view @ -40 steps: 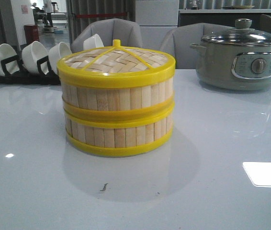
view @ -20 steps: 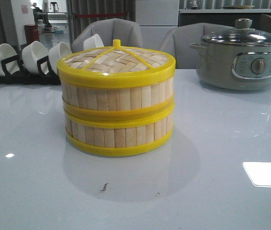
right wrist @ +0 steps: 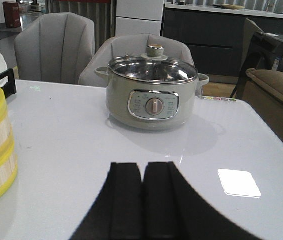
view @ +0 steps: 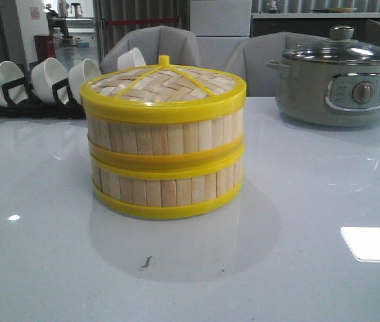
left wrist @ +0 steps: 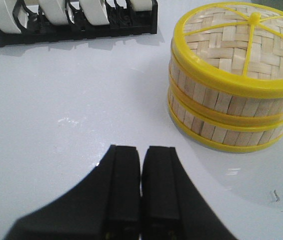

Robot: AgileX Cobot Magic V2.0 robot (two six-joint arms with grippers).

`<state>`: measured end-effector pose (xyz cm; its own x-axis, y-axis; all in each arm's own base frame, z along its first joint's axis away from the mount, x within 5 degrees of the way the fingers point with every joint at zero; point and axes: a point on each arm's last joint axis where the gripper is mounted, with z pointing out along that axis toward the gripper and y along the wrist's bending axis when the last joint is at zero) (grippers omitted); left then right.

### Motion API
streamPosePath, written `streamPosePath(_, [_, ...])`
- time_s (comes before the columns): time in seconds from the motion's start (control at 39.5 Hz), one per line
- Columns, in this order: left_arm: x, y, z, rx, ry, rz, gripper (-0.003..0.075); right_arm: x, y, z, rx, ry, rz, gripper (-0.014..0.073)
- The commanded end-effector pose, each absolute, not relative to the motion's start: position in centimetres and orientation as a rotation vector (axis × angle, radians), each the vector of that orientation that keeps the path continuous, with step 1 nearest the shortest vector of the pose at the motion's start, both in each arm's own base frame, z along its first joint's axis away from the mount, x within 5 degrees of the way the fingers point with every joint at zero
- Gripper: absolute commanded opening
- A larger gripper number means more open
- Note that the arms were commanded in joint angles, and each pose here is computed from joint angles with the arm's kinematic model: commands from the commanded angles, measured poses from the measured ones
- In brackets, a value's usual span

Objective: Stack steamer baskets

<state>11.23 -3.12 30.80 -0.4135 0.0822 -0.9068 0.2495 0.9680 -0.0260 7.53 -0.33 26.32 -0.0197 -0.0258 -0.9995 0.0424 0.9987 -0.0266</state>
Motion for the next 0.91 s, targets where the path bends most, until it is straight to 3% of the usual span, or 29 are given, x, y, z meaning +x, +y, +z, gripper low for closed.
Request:
streamPosePath(0.0, [11.3,-2.8,32.6,0.188,1.875,-0.183,0.0085,7.5,-0.3,28.0,0.002,1.484,-0.070,0.0068])
streamPosePath(0.3, [8.6,-0.8,33.5,0.024,1.577,-0.119,0.0085,7.5,-0.3,28.0,0.002,1.484,-0.070,0.0068])
streamPosePath(0.48, [6.7,-0.2,31.1,-0.024,1.474,-0.072,0.0085,7.5,-0.3,28.0,0.002,1.484,-0.070,0.0068])
streamPosePath(0.89, [5.5,0.0,23.1,-0.054,1.434,-0.056,0.0085,7.5,-0.3,28.0,0.002,1.484,-0.070,0.0068])
